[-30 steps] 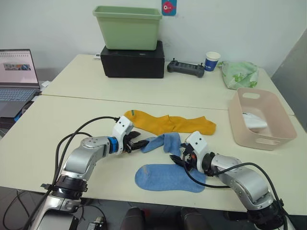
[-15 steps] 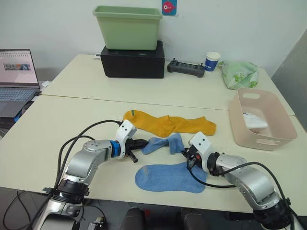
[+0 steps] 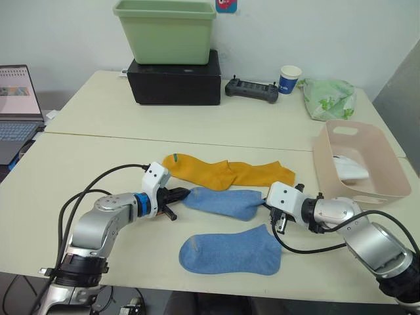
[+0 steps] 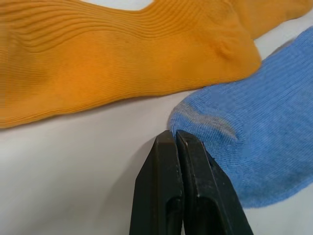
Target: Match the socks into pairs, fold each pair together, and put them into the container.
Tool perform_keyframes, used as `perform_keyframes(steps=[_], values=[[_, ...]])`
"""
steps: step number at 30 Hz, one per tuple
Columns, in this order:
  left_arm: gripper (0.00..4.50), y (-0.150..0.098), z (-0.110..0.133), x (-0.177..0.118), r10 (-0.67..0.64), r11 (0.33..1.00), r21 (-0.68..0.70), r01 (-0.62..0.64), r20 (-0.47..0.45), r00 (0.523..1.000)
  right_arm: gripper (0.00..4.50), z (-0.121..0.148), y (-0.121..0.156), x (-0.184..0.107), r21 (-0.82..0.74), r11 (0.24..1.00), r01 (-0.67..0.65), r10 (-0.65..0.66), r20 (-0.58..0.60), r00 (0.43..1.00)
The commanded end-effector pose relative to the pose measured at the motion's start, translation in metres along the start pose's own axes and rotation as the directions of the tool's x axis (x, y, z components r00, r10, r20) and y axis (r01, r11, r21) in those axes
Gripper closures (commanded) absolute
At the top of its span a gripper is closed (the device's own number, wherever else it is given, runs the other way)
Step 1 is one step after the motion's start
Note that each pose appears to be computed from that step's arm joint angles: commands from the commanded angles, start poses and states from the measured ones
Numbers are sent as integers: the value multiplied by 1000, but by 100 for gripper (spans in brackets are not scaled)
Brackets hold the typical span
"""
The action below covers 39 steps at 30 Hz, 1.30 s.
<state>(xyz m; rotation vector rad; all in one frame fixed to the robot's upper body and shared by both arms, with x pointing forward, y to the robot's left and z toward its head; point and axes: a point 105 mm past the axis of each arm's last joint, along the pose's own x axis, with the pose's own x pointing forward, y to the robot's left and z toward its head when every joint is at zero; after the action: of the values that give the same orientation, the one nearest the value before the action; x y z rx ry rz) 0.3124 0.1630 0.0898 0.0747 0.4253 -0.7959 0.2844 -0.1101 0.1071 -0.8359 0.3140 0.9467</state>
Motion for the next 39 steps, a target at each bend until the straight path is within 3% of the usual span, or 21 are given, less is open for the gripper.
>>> perform_keyframes(steps=[1,5,9,13,16,19,23,27,31,35,39], values=[[449,-14,2,1,-12,1000,9,12,22,1000,450,-2,-9,-6,-32,999,-5,4,-33,999],[449,-24,-1,6,-31,1000,-1,31,24,999,450,-13,-3,-13,-35,997,-66,62,-93,994],[449,-20,0,6,-5,1000,-3,5,41,999,450,-11,-7,-16,-25,999,-33,30,-89,996],[450,-17,4,6,9,1000,-8,-9,61,998,345,-8,-15,-16,-18,1000,24,-25,-74,997],[450,-11,10,4,43,999,-11,-42,89,995,240,-7,-24,-19,-22,996,84,-85,-67,994],[386,-3,14,-3,89,996,-9,-89,106,990,132,-8,-30,-25,-19,993,119,-120,-65,991],[258,-3,16,-15,82,996,13,-84,107,991,0,-7,-30,-37,34,992,118,-116,-49,992],[127,-5,17,-25,73,997,19,-75,103,992,0,-8,-25,-47,64,992,108,-106,-36,994],[2,-19,11,-53,-22,1000,-8,23,87,996,0,3,4,-59,234,972,-11,-13,98,995],[2,-58,-16,-64,-226,973,-53,223,-51,973,0,-6,33,-56,305,949,-82,53,102,993],[2,-72,-29,-52,-240,970,-70,235,-79,967,0,-16,55,-47,337,933,-123,100,85,991]])
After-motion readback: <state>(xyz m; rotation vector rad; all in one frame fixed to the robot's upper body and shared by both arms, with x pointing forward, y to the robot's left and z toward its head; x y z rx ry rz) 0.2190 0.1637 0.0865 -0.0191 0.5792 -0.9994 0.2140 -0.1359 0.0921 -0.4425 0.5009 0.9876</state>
